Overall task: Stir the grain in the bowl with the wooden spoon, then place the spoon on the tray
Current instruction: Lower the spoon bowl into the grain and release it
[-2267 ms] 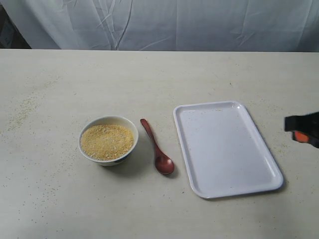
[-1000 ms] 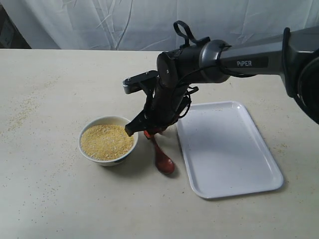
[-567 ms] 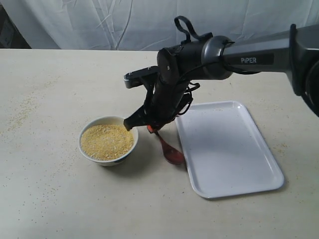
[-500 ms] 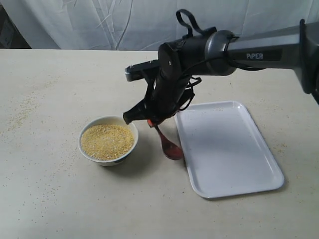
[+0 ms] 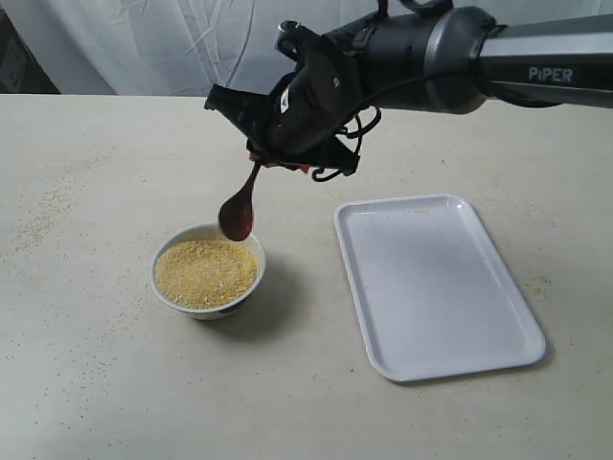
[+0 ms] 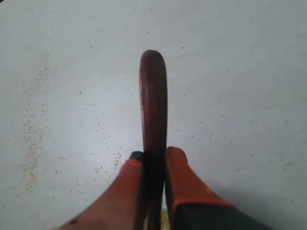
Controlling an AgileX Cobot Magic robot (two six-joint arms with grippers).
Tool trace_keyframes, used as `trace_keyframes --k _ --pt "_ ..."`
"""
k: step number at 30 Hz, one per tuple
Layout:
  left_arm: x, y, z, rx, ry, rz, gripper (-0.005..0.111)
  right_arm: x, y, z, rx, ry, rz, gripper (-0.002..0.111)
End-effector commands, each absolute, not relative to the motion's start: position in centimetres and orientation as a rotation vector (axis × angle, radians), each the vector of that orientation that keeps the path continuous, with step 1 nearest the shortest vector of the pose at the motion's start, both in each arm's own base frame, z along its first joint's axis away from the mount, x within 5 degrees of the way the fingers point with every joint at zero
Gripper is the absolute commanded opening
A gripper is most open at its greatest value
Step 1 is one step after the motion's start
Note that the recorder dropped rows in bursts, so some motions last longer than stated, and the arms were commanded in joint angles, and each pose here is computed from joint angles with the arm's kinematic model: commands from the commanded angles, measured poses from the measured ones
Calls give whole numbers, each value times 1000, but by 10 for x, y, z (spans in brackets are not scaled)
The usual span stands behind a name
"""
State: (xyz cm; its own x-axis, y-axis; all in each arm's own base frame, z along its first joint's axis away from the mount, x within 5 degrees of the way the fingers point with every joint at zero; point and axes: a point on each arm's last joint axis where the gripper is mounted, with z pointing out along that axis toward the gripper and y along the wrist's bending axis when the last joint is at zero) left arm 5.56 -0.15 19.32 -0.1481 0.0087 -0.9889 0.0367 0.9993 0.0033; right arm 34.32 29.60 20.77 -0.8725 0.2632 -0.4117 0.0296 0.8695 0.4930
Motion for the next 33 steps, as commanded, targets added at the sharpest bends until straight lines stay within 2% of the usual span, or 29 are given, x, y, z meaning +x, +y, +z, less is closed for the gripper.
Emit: trace_keyframes --k 1,6,14,16,21,29,31,33 --pt "56 -1 192 30 1714 -27 0 336 316 196 271 2553 746 -1" --pt "56 -1 192 30 1714 -27 0 329 326 176 299 2600 733 -1" --pt "56 -1 192 32 1714 -24 0 328 325 171 321 2626 708 0" --pt "56 -1 192 32 1714 -24 0 327 325 171 323 2640 693 8" --pt "56 -1 192 32 1714 -24 0 326 324 169 334 2658 676 40" --pt "56 -1 192 32 1714 -24 0 320 317 182 320 2703 621 42" --pt "56 -1 192 32 1714 -24 0 319 315 194 203 2688 608 42" --pt "56 -1 192 32 1714 -24 0 317 313 208 -83 2632 569 42"
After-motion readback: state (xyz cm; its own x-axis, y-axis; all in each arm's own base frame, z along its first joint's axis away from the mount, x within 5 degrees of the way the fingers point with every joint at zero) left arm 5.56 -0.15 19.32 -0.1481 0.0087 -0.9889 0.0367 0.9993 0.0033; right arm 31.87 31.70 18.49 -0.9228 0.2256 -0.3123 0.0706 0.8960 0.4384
